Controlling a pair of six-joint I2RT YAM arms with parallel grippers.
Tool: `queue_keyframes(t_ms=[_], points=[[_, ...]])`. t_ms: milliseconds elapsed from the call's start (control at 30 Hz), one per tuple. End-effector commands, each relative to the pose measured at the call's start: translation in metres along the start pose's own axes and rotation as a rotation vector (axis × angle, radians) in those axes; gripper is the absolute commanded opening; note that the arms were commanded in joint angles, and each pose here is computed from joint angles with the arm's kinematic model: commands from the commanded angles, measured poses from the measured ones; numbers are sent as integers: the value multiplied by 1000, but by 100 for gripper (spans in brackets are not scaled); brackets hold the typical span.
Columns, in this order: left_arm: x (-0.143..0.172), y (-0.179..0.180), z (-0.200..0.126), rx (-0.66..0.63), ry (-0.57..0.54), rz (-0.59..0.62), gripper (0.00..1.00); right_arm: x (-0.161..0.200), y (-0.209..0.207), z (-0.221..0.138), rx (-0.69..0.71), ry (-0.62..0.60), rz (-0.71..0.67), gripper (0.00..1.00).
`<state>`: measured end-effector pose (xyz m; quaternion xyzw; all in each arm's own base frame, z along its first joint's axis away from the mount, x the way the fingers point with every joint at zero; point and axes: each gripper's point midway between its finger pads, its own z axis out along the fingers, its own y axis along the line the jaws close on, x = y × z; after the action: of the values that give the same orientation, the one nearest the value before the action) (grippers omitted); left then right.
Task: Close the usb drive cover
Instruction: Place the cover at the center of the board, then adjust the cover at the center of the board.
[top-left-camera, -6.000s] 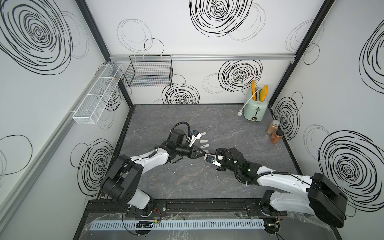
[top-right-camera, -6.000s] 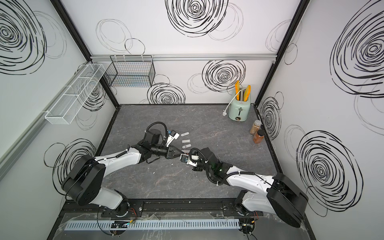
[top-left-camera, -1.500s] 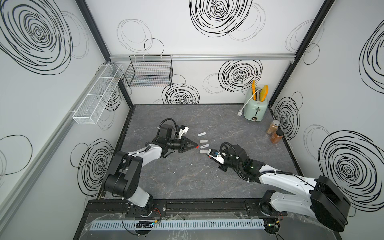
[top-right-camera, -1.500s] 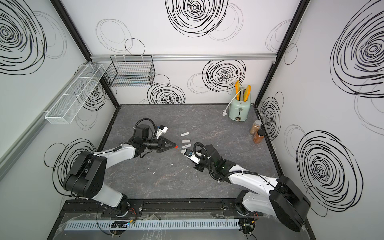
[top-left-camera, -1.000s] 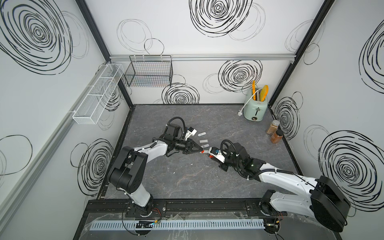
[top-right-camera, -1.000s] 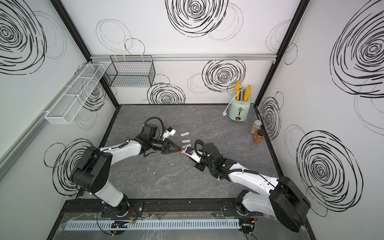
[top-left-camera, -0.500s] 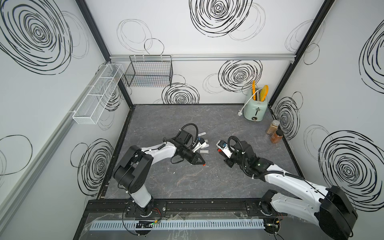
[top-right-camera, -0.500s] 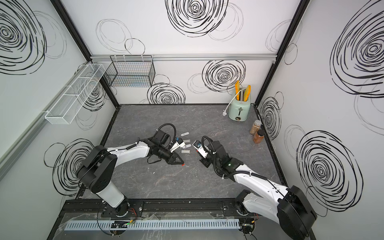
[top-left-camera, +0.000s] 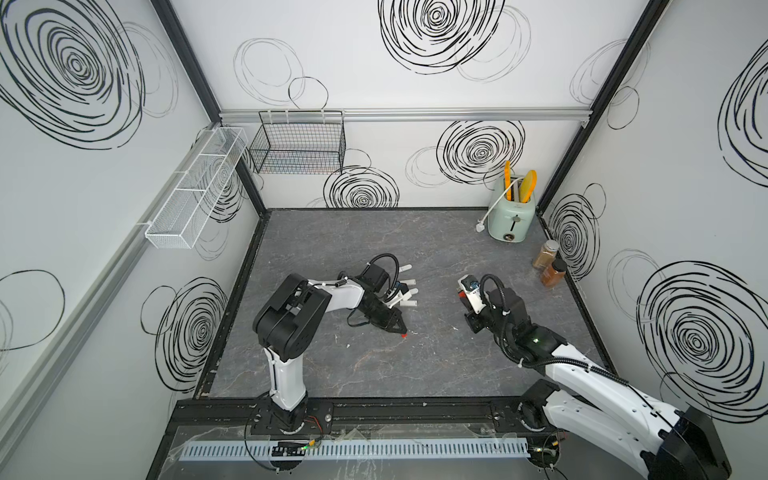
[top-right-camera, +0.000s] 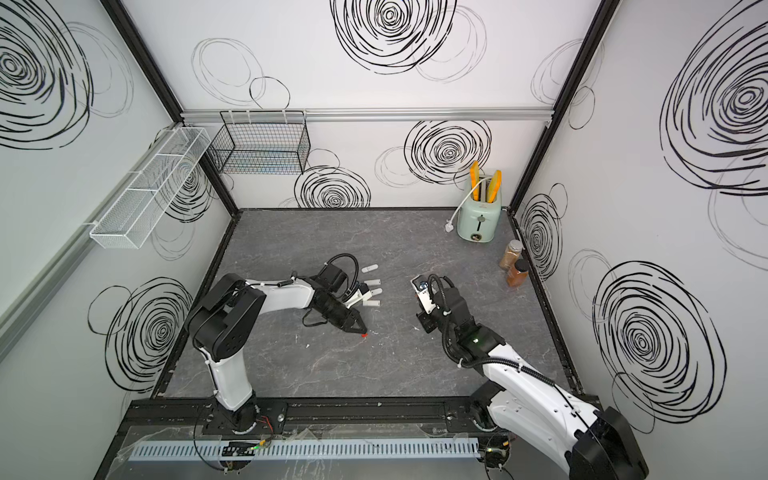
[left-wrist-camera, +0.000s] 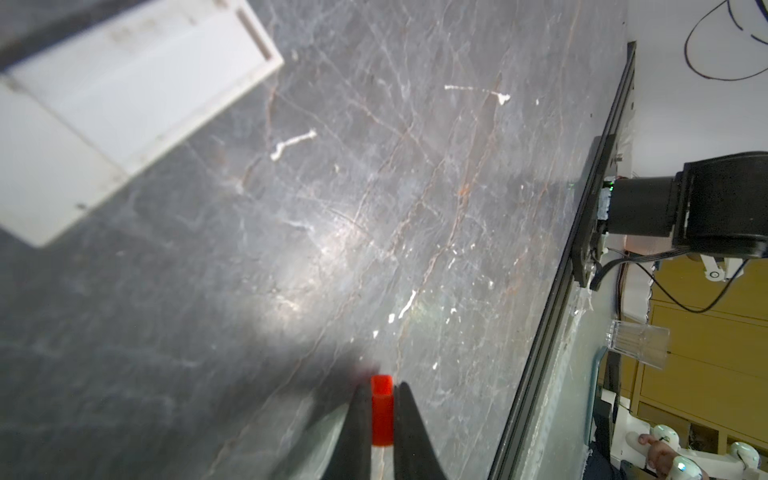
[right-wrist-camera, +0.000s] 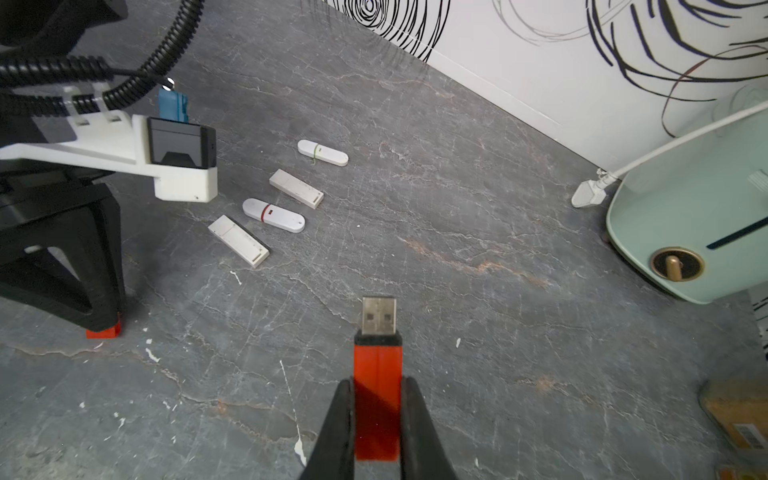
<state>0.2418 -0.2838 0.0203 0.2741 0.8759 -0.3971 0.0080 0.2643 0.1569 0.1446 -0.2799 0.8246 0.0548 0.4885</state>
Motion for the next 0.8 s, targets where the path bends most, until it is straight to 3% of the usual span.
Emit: queue_keyframes(t_ms=[0, 433, 567, 767], points=[[1, 13, 1, -31, 19, -33, 14, -2, -4, -2, 18, -11, 24, 0], [-14, 19, -27, -100, -65, 8, 49, -4, -5, -3, 19, -20, 22, 0], [-15, 24, -35, -251, -100, 100, 66, -4, -5, -3, 17, -21, 22, 0], [-8, 23, -34, -434, -110, 254, 83, -5, -5, -4, 19, -25, 22, 0]])
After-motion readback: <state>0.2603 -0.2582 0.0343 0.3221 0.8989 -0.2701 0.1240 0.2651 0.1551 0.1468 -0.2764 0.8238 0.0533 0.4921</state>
